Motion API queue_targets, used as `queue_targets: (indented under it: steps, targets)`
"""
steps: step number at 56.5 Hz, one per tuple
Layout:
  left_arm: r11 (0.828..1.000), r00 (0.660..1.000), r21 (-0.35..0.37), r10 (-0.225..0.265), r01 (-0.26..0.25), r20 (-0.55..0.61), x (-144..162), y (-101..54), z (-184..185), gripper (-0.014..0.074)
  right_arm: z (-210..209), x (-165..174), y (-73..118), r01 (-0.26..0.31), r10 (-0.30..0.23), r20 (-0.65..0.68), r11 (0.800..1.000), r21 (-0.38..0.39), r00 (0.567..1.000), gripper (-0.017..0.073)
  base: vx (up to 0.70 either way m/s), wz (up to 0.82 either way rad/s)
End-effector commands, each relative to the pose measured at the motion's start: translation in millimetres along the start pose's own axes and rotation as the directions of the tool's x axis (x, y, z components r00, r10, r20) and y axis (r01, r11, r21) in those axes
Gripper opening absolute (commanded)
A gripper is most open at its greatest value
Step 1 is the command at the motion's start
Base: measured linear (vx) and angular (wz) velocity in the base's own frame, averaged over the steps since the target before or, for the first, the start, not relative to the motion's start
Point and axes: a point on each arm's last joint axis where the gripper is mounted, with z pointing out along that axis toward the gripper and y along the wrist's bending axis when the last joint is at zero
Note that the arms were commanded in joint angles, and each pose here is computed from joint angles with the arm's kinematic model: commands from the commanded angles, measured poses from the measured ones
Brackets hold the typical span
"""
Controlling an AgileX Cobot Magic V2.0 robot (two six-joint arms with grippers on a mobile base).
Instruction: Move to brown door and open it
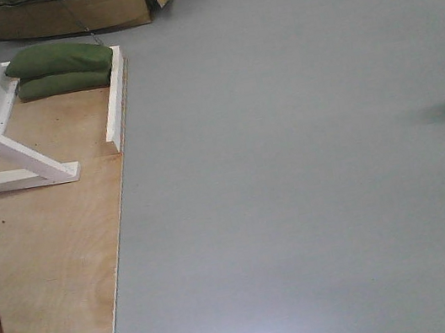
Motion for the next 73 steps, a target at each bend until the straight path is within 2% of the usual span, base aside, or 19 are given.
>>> queue_targets:
  steps: [1,5,9,14,16,20,29,36,42,48,51,59,67,73]
  targets:
    - [0.999,0.991,-0.032,0.046,-0.042,0.129,-25,-3.1,10,-0.0006,0,-6,-0.5,0.007,-0.007,0.087,1.0,0.006,0.996,0.0,0.0,0.0]
    - [0.996,0.991,-0.069,0.07,-0.062,0.114,-34,-4.3,25,-0.0006,0,-6,-0.5,0.007,-0.007,0.087,1.0,0.006,0.996,0.0,0.0,0.0]
    - [0.992,0.992,-0.109,0.074,-0.064,0.098,-41,-1.2,42,-0.0006,0,-6,-0.5,0.007,-0.007,0.087,1.0,0.006,0.996,0.0,0.0,0.0]
    - [0.986,0.991,-0.138,0.11,-0.098,0.079,-50,0.7,58,-0.0006,0,-6,-0.5,0.007,-0.007,0.087,1.0,0.006,0.996,0.0,0.0,0.0]
    - [0.981,0.989,-0.155,0.129,-0.116,0.077,-53,4.2,64,-0.0006,0,-6,-0.5,0.007,-0.007,0.087,1.0,0.006,0.996,0.0,0.0,0.0]
    - [0.976,0.987,-0.182,0.134,-0.117,0.086,-61,9.3,73,-0.0006,0,-6,-0.5,0.007,-0.007,0.087,1.0,0.006,0.996,0.0,0.0,0.0]
    - [0.971,0.989,-0.237,0.071,-0.039,0.127,-74,25.0,87,-0.0006,0,-6,-0.5,0.007,-0.007,0.087,1.0,0.006,0.996,0.0,0.0,0.0]
    - [0.958,0.988,-0.285,0.065,-0.022,0.143,-76,42.0,98,-0.0006,0,-6,-0.5,0.007,-0.007,0.087,1.0,0.006,0.996,0.0,0.0,0.0]
    - [0.958,0.995,-0.286,0.001,0.028,0.099,-68,50.7,112,-0.0006,0,-6,-0.5,0.007,-0.007,0.087,1.0,0.006,0.996,0.0,0.0,0.0]
    - [0.96,0.998,-0.273,-0.062,0.061,0.004,-57,56.2,126,-0.0006,0,-6,-0.5,0.007,-0.007,0.087,1.0,0.006,0.996,0.0,0.0,0.0]
    - [0.962,0.995,-0.262,-0.09,0.075,-0.045,-52,57.4,133,-0.0006,0,-6,-0.5,0.007,-0.007,0.087,1.0,0.006,0.996,0.0,0.0,0.0]
    - [0.967,0.98,-0.243,-0.118,0.077,-0.158,-41,60.7,146,-0.0006,0,-6,-0.5,0.007,-0.007,0.087,1.0,0.006,0.996,0.0,0.0,0.0]
    - [0.972,0.97,-0.218,-0.128,0.083,-0.204,-39,54.3,146,-0.0006,0,-6,-0.5,0.007,-0.007,0.087,1.0,0.006,0.996,0.0,0.0,0.0]
    - [0.973,0.953,-0.198,-0.167,0.118,-0.254,-35,49.3,144,-0.0006,0,-6,-0.5,0.007,-0.007,0.087,1.0,0.006,0.996,0.0,0.0,0.0]
